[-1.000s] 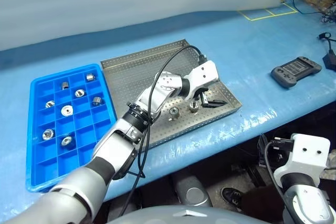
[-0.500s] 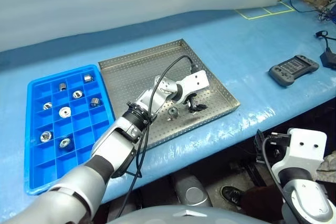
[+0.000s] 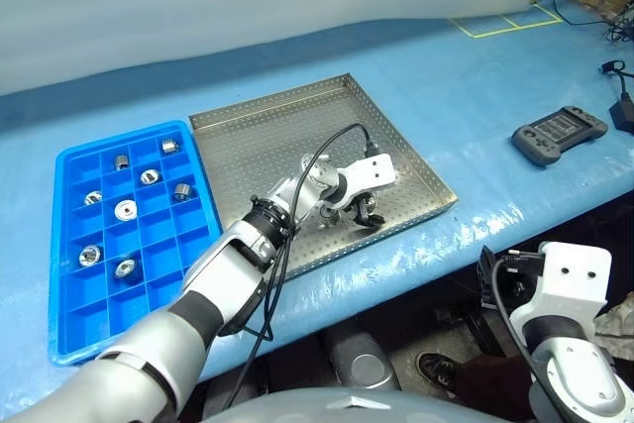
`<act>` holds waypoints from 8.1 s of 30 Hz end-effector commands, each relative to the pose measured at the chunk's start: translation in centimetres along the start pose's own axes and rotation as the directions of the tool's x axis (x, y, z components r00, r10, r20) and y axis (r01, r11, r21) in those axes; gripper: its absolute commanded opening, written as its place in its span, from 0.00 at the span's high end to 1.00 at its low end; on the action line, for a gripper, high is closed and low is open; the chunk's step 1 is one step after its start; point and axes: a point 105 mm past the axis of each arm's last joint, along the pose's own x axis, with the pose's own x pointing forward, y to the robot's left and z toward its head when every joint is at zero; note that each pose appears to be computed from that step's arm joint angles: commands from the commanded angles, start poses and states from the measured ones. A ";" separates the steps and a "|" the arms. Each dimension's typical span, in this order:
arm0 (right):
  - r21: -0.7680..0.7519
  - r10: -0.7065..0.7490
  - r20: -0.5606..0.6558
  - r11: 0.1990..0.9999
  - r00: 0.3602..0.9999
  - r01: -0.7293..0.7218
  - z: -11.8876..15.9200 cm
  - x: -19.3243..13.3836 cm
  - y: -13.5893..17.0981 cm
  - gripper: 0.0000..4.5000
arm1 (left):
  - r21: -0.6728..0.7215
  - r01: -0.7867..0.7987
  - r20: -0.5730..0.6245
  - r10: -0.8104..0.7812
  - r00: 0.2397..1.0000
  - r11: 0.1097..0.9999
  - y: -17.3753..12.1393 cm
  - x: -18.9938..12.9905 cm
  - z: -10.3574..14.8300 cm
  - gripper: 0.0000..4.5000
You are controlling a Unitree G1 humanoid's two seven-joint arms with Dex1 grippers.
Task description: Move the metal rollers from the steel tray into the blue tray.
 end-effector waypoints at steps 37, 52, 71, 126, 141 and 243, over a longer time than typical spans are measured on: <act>-0.105 0.219 0.134 0.973 0.966 -0.206 4.5 1.5 4.1 0.00 | -0.219 -0.269 0.551 0.347 0.759 0.938 4.8 -12.7 9.6 0.62; -0.362 0.665 0.142 0.724 0.733 -0.587 8.2 3.6 14.0 0.00 | -0.383 -0.626 0.306 0.732 0.608 0.680 3.6 -20.0 -0.1 0.62; -0.473 0.932 0.027 0.331 0.362 -0.817 6.9 1.3 22.2 0.00 | -0.454 -0.814 -0.110 0.884 0.455 0.362 -2.8 -25.0 -9.7 0.62; -0.017 0.318 -0.116 0.947 0.941 -0.321 0.0 6.4 8.8 0.00 | -0.471 -0.349 0.433 0.557 0.709 0.810 -5.8 -13.5 0.1 0.01; 0.017 0.339 -0.177 0.940 0.924 -0.341 -1.8 5.8 9.5 0.00 | -0.393 -0.162 0.454 0.344 0.822 0.905 -8.9 -12.1 -0.4 0.01; -0.060 0.629 0.172 0.775 0.759 -0.629 8.0 10.1 20.5 0.01 | -0.575 -0.475 0.333 0.721 0.607 0.666 -7.6 -17.5 -4.8 0.00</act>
